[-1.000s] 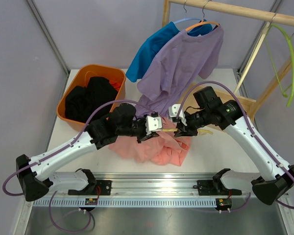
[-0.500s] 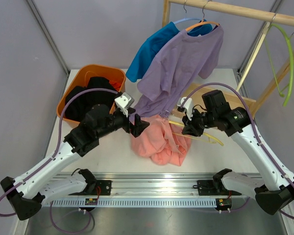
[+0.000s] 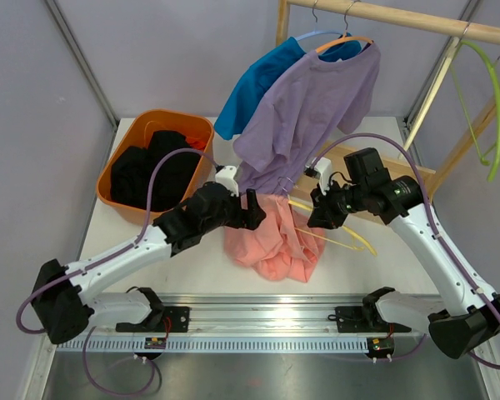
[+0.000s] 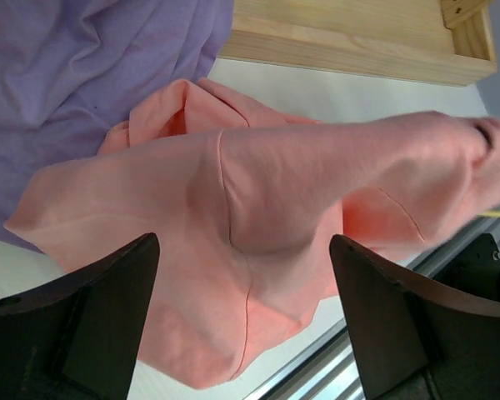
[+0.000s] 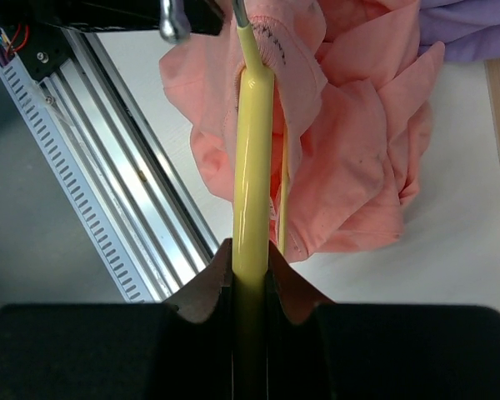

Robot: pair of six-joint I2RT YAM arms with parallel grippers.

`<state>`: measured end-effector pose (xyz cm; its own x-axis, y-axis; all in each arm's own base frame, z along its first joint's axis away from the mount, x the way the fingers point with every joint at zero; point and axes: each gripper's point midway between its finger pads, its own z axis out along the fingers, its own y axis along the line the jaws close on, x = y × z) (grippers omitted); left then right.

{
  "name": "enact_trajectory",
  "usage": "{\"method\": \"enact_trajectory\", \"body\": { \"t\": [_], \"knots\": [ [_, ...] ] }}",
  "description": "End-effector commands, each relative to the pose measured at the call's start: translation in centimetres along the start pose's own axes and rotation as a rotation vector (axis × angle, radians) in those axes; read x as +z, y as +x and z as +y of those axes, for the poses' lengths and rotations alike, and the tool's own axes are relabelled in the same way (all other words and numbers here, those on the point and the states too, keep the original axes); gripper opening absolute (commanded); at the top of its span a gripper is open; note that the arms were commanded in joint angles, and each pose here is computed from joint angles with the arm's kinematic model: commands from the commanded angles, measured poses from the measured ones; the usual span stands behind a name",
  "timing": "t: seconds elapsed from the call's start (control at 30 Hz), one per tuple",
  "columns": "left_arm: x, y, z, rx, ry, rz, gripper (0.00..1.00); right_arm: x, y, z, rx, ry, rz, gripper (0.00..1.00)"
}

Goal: Remove the t-shirt from the hanger
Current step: Remove the tshirt from the hanger

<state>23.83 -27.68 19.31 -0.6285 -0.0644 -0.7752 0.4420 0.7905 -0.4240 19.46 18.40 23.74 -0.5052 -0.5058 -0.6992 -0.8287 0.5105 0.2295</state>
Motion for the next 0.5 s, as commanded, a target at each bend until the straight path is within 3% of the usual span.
{"method": "enact_trajectory", "body": {
  "t": [0.0, 0.03, 0.1, 0.13, 0.2, 0.47],
  "knots": [
    [1.7, -4.5, -1.4, -0.062, -0.026, -0.146, 0.82, -0.9, -2.7, 0.6, -0.01, -0.032, -0.094, 0.0],
    [2.1, -4.6, -1.3, -0.057, -0.036, -0.143, 0.75, -0.9, -2.7, 0.7, -0.008, -0.037, -0.097, 0.0],
    [2.8, -4.8, -1.3, -0.044, -0.045, -0.14, 0.29, -1.0, -2.7, 0.4, -0.006, -0.025, -0.099, 0.0],
    [2.8, -4.9, -1.3, -0.043, -0.049, -0.139, 0.15, -1.1, -2.6, 0.0, -0.003, -0.002, -0.093, 0.0],
    [2.2, -5.2, -1.0, -0.022, -0.069, -0.139, 0.0, -1.4, -2.2, -0.8, -0.003, 0.036, -0.084, 0.0],
    [-1.8, -4.3, 5.5, 0.003, -0.239, -0.129, 0.0, -4.2, -0.2, -3.0, -0.104, 0.114, -0.059, 0.0]
  ]
}}
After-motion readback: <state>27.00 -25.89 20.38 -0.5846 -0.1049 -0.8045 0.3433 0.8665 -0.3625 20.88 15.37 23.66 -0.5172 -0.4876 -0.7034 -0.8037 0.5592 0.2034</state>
